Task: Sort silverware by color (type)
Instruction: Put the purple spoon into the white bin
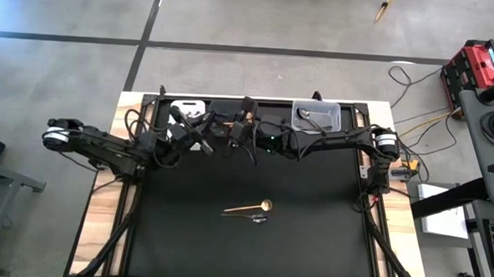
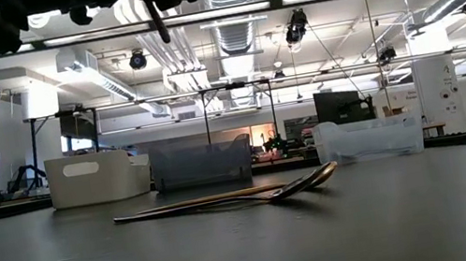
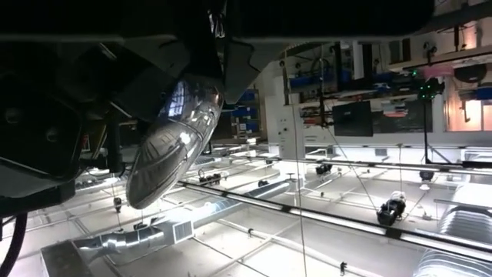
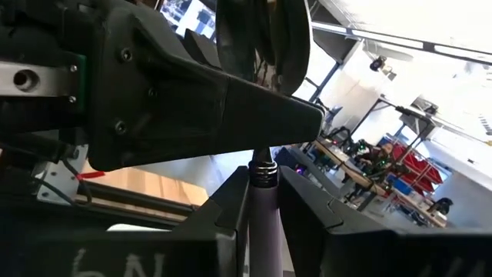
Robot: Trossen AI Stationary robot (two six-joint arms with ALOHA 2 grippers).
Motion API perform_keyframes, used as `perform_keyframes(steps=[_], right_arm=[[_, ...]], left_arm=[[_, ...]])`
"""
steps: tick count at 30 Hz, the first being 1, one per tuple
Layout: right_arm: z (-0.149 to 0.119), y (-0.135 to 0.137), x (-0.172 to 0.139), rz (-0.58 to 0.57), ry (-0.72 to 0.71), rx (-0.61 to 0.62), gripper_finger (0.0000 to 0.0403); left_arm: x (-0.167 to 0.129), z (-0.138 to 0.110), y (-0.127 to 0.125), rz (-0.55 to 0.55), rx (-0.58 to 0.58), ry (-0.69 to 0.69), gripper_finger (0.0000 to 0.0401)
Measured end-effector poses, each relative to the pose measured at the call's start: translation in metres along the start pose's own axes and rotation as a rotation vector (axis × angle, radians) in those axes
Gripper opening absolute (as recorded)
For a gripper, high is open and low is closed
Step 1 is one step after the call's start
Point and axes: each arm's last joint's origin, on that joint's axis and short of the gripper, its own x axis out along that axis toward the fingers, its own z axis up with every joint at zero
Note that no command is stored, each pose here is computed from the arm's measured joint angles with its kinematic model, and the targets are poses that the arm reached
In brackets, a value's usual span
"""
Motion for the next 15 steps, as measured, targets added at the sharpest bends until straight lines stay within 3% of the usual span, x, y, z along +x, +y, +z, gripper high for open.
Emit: perform_keyframes(steps=[5, 15], right_arm=[[-0.001, 0.001, 0.000, -0.001, 0.017, 0.018, 0.0065], [-0.002, 0.000, 0.000, -0.027, 0.049, 0.063, 0.0143]], left_arm=[[0.000, 0.001, 0.001, 0.002, 0.001, -0.001, 0.0000], [-0.005, 0.011, 0.013, 0.057, 0.048, 0.044, 0.0001]])
